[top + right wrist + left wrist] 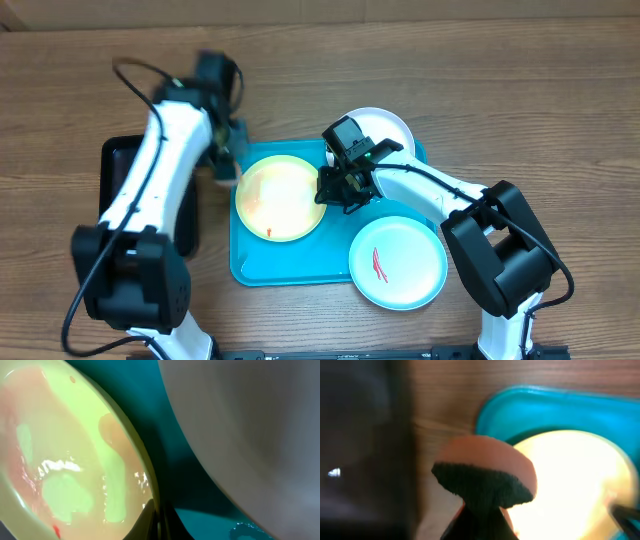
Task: Clean dirty plates on tray and stack at the side
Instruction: 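Lift the sponge away from the plate with the left gripper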
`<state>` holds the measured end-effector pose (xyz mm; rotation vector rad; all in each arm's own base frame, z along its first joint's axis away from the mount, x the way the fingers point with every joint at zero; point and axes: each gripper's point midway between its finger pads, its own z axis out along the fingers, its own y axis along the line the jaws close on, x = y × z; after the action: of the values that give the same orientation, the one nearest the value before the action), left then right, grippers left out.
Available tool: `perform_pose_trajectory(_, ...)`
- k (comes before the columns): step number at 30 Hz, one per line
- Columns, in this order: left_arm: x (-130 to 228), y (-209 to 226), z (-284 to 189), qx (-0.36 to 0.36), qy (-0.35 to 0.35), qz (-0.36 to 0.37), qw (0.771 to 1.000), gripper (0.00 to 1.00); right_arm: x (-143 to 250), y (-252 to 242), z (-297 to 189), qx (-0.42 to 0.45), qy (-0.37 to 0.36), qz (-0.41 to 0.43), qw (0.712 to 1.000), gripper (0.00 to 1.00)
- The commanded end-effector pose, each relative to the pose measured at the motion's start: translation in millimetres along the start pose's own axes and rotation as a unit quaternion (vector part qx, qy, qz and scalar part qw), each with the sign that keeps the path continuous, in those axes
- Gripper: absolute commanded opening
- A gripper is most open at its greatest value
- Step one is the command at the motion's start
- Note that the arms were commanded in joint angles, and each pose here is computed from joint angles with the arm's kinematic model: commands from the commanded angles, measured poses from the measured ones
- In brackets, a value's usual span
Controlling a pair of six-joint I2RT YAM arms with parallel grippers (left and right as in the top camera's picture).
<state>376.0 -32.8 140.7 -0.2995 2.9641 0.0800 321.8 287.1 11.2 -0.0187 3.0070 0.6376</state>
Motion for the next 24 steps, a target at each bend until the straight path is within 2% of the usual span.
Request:
perform_pose_trajectory(1,-22.1,6.8,-48.9,0.005,-0.044,0.004,0.999,0.04,1.2,-6.4,4.9,0.009,0.003,0.006,1.0,0.04)
perform_pose_trajectory(5,-25.1,6.7,-76.2,0.022,-0.054,0.022,0.998,0.04,0.8,-5.3,3.2,0.008,0.003,0.007,1.0,0.04)
perform_pose_trajectory(9,-18.6,5.3,-78.2,0.036,-0.039,0.042,0.998,0.04,-3.0,1.8,-15.2,0.009,-0.007,0.002,1.0,0.04)
perform_pose_trajectory(18,-25.1,18.3,-77.1,0.029,-0.046,0.049,0.997,0.04,-13.9,13.3,-80.4,0.08,-0.12,-0.042,0.989,0.04)
perform_pose_trajectory(24,-32.1,14.9,-77.9,0.036,-0.061,0.045,0.996,0.05,-12.1,15.6,-109.2,0.171,-0.185,-0.079,0.964,0.04)
